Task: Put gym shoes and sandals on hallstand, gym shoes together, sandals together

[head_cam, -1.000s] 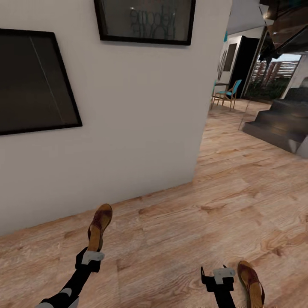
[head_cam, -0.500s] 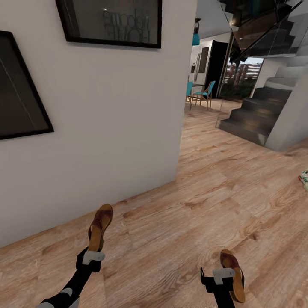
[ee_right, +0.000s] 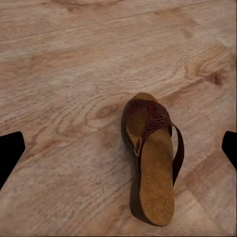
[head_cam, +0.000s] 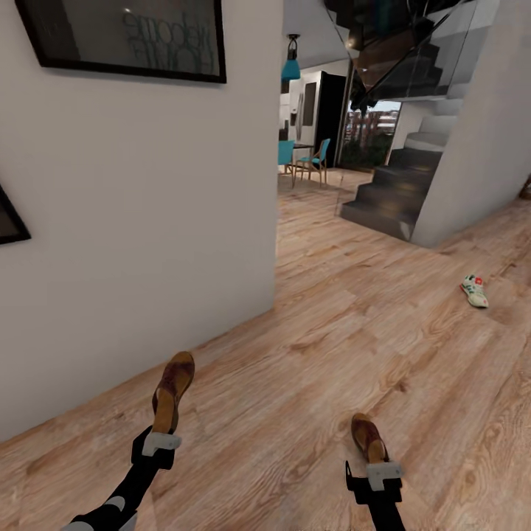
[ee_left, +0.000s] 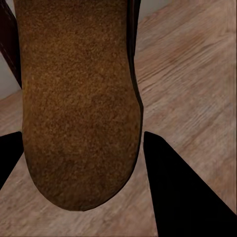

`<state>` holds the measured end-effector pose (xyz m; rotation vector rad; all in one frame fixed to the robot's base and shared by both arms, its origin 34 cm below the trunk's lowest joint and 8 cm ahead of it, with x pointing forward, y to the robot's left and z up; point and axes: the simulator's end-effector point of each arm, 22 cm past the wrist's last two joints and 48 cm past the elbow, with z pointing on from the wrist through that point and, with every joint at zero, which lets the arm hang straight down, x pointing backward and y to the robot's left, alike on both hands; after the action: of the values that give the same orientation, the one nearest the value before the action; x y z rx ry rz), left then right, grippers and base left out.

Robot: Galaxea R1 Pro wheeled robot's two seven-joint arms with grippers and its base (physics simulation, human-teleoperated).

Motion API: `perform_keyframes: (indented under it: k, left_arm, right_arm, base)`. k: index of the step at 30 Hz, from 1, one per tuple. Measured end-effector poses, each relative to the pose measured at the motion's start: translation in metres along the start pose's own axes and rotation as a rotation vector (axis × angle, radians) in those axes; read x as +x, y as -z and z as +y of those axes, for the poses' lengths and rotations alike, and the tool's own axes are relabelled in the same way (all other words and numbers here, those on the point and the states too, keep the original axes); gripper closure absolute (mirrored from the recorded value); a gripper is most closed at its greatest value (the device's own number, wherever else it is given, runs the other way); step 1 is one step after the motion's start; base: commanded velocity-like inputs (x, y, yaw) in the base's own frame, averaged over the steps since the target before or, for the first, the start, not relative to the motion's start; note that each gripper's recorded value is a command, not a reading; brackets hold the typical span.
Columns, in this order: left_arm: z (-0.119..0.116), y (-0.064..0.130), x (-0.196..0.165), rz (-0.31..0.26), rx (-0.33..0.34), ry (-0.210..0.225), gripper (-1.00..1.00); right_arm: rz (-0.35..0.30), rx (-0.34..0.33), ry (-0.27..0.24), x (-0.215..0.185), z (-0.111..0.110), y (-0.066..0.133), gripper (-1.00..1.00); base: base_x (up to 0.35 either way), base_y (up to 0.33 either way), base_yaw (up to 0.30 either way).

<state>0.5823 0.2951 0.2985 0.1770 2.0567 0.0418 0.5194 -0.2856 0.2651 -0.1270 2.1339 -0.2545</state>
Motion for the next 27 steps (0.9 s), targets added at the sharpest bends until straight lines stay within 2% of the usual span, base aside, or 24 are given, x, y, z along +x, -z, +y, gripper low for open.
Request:
perform_keyframes:
  k: [27]
  left_arm:
    - [-0.0011,0.0001,0.0004,0.001,0.001,0.001,1.0]
  right_arm:
    - [0.0,0.001,0.0,0.0001,-0.0007,-0.0001,-1.0]
  base:
    - [0.0,0.0,-0.3]
